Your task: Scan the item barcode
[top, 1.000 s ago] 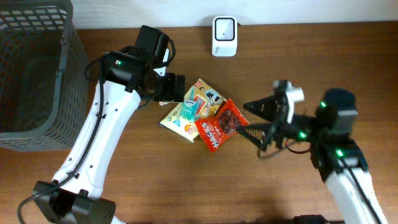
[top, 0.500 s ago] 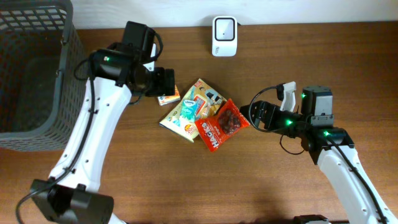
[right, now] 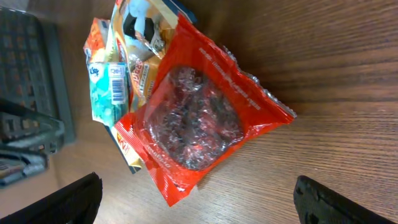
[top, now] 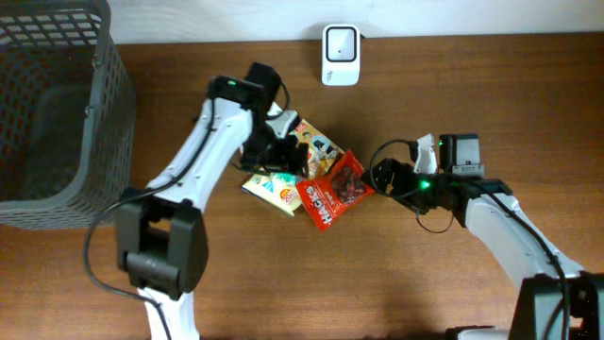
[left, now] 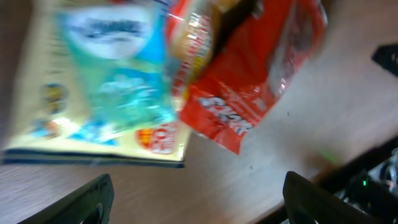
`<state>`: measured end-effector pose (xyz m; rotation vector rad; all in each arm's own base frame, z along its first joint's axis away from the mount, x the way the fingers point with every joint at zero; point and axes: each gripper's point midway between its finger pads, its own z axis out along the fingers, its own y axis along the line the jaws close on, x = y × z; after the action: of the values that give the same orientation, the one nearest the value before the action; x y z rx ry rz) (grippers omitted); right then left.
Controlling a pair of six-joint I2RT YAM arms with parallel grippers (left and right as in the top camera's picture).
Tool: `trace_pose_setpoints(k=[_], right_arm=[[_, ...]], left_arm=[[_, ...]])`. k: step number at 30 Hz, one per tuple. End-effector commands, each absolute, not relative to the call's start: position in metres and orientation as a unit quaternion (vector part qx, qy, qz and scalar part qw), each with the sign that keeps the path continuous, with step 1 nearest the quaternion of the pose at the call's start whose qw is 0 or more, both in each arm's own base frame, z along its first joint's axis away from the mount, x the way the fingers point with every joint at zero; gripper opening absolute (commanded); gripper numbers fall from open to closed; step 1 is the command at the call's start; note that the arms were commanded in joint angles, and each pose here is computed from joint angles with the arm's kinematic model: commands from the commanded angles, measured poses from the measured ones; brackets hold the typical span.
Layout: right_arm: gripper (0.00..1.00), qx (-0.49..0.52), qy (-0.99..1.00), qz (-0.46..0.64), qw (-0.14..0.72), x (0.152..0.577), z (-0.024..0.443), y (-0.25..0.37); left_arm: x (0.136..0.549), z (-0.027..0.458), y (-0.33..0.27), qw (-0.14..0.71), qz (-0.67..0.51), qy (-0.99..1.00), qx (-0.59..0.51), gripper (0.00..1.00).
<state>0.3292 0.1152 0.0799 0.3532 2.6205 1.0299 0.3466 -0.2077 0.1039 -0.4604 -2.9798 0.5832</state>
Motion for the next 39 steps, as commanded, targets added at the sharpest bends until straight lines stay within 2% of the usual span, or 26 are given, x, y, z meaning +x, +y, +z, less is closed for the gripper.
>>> trace_pose_setpoints(k=[1,4,9,16,21,26,33,34,35,36,39], right_arm=[[0.99,0.122,0.912,0.356,0.161,0.334,0.082,0.115],[0.98,0.122,0.913,0.356,0.160,0.334,0.082,0.115],[0.98,0.124,0.913,0.353,0.160,0.334,0.081,0.114],[0.98,0.171,0.911,0.342,0.153,0.334,0.076,0.085],[0.98,0.177,0.911,0.340,0.149,0.332,0.075,0.082],[0.98,0.180,0.914,0.330,0.152,0.333,0.073,0.079],[0.98,0.186,0.918,0.320,0.144,0.331,0.066,0.076],[0.98,0.187,0.918,0.320,0.143,0.331,0.065,0.076],[0.98,0.187,0.918,0.320,0.141,0.331,0.064,0.076],[0.98,0.188,0.918,0.319,0.141,0.331,0.063,0.076],[0.98,0.183,0.919,0.319,0.141,0.331,0.063,0.076]], left_arm=[[0.331,0.097,-0.230,0.056,0.212,-0.957,-0.190,0.85],[0.324,0.091,-0.237,0.067,0.201,-0.957,-0.200,0.75],[0.322,0.067,-0.231,0.094,0.168,-0.967,-0.167,0.67],[0.316,0.039,-0.229,0.107,0.165,-0.971,-0.137,0.73],[0.328,0.027,-0.244,0.073,0.202,-0.966,-0.144,0.82],[0.336,0.026,-0.258,0.052,0.239,-0.958,-0.151,0.79],[0.339,0.026,-0.263,0.045,0.250,-0.955,-0.154,0.36],[0.339,0.026,-0.263,0.045,0.248,-0.955,-0.154,0.19],[0.340,0.025,-0.261,0.043,0.242,-0.957,-0.154,0.07],[0.341,0.024,-0.260,0.041,0.237,-0.958,-0.154,0.00],[0.342,0.023,-0.257,0.039,0.232,-0.960,-0.152,0.00]])
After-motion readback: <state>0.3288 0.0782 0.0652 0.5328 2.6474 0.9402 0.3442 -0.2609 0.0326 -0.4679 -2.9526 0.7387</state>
